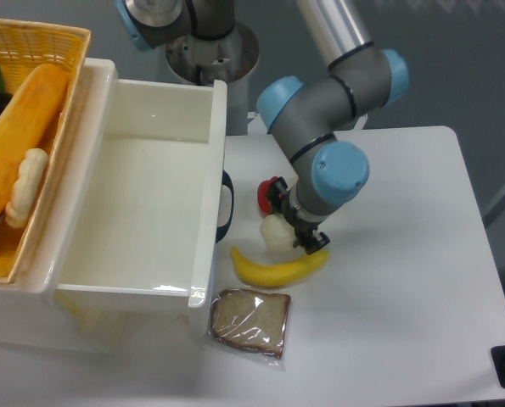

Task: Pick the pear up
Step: 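Lift the held pear up and away from the table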

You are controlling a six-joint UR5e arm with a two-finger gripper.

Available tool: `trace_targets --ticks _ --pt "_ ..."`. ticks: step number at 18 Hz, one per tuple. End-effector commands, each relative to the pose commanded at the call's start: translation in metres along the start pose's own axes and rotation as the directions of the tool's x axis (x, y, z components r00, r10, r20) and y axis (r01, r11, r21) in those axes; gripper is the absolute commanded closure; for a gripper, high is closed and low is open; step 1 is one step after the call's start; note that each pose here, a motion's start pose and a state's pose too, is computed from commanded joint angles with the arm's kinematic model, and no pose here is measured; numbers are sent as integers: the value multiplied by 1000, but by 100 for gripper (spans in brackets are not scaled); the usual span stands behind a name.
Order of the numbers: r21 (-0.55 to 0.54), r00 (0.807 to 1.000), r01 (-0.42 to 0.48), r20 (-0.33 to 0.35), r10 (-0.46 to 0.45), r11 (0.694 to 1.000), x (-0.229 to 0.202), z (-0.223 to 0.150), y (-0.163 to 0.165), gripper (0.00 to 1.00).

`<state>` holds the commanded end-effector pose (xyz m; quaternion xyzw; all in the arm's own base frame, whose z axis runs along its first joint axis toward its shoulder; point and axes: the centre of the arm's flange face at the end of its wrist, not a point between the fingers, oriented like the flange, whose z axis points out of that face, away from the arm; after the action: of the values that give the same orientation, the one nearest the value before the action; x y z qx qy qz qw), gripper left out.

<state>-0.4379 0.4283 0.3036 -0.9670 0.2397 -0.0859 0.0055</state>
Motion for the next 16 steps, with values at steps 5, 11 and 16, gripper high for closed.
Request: trace_targets --ticks 5,11,16 --pt "7 1000 -24 12 24 1000 0 -35 24 64" --pt "26 995 -101 -12 101 995 20 -68 88 64" --pt "33 995 -103 -6 103 994 28 -79 113 64"
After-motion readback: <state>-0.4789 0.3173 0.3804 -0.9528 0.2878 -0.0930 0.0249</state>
